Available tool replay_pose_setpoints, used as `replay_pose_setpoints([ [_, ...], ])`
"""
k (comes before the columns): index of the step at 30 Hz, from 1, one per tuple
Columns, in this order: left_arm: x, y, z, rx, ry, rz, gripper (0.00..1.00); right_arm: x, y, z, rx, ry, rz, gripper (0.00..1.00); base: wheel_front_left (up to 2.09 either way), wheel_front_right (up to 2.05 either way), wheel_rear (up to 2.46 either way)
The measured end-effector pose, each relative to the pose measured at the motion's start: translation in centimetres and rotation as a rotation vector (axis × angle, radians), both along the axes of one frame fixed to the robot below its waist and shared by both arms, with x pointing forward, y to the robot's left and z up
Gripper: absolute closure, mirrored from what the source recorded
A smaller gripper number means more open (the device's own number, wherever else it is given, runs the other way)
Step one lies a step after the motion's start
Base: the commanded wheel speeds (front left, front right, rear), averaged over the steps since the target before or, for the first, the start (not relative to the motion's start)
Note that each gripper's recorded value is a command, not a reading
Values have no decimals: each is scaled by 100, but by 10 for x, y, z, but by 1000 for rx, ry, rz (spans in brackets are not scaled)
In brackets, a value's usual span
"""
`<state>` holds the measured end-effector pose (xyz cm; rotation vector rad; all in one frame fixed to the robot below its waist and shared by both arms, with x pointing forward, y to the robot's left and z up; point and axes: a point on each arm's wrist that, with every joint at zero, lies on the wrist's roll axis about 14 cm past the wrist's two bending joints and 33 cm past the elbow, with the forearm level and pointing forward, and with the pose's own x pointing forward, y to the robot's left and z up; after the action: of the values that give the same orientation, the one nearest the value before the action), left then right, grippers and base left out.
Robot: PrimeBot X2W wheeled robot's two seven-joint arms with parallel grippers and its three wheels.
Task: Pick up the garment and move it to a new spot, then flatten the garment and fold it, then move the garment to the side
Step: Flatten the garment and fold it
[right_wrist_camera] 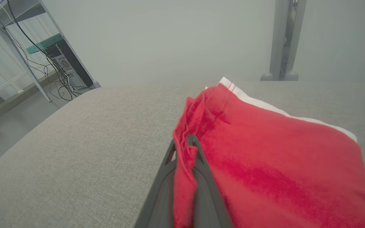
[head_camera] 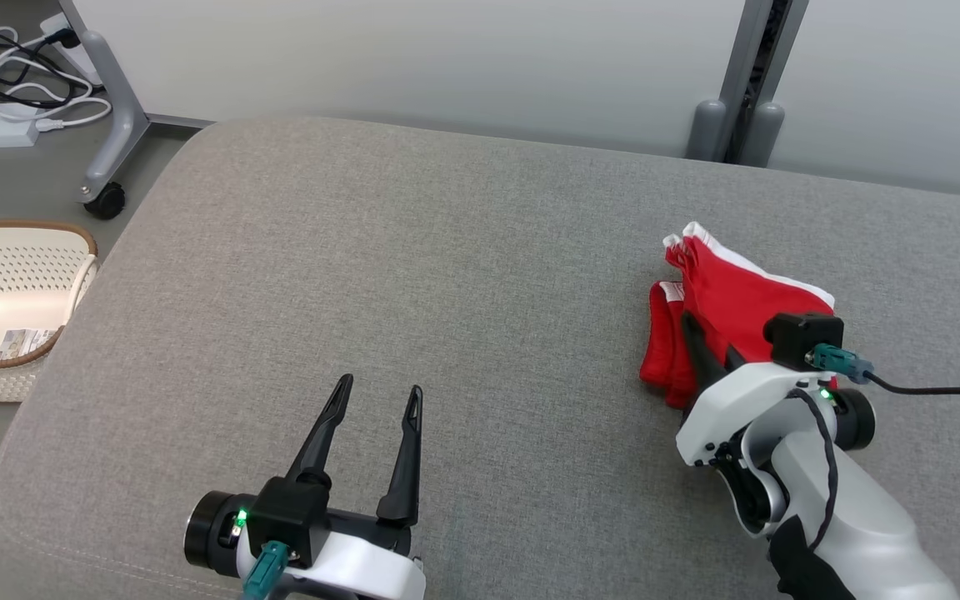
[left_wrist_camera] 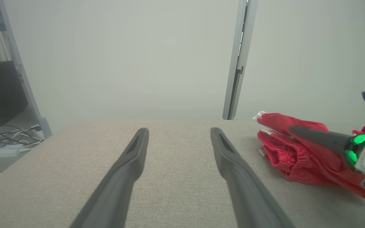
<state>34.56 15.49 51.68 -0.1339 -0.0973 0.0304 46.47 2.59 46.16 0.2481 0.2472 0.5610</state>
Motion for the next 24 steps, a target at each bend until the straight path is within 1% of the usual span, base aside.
replay_pose_setpoints([
  [1, 0, 0, 0, 0, 1, 1, 0, -1, 1, -3, 12, 18, -3, 100, 0, 0, 0],
  [3, 0, 0, -1, 1, 4, 3, 0, -6, 3, -10, 1, 40, 10, 100, 0, 0, 0],
  [5, -1, 0, -2, 1, 6, 2, 0, -10, 7, -14, 36, 72, 10, 99, 0, 0, 0],
  [6, -1, 0, -2, 1, 7, 2, 0, -14, 10, -16, 58, 99, 14, 80, 0, 0, 0],
  [7, -1, 0, -2, 1, 7, 2, 0, -14, 10, -16, 58, 99, 14, 58, 0, 0, 0],
  [8, -1, 0, -3, 1, 9, 1, 0, -20, 15, -18, 81, 128, 26, 16, 0, 0, 0],
  [9, -1, -1, -3, 1, 11, -1, 0, -25, 19, -19, 101, 146, 36, 0, 0, 0, 0],
  [14, 2, -5, -5, 0, 15, -15, 0, -33, 33, -10, 180, 161, 64, 0, 0, 0, 0],
  [18, 5, -10, -5, 0, 14, -32, 0, -30, 28, -1, 194, 129, 52, 0, 0, 0, 0],
  [21, 9, -15, -4, 0, 11, -48, 0, -17, 10, 17, 193, 51, 21, 0, 0, 0, 0],
  [24, 13, -21, -5, -1, 13, -68, 0, -5, -20, 31, 156, -40, -29, 0, 0, 0, 0],
])
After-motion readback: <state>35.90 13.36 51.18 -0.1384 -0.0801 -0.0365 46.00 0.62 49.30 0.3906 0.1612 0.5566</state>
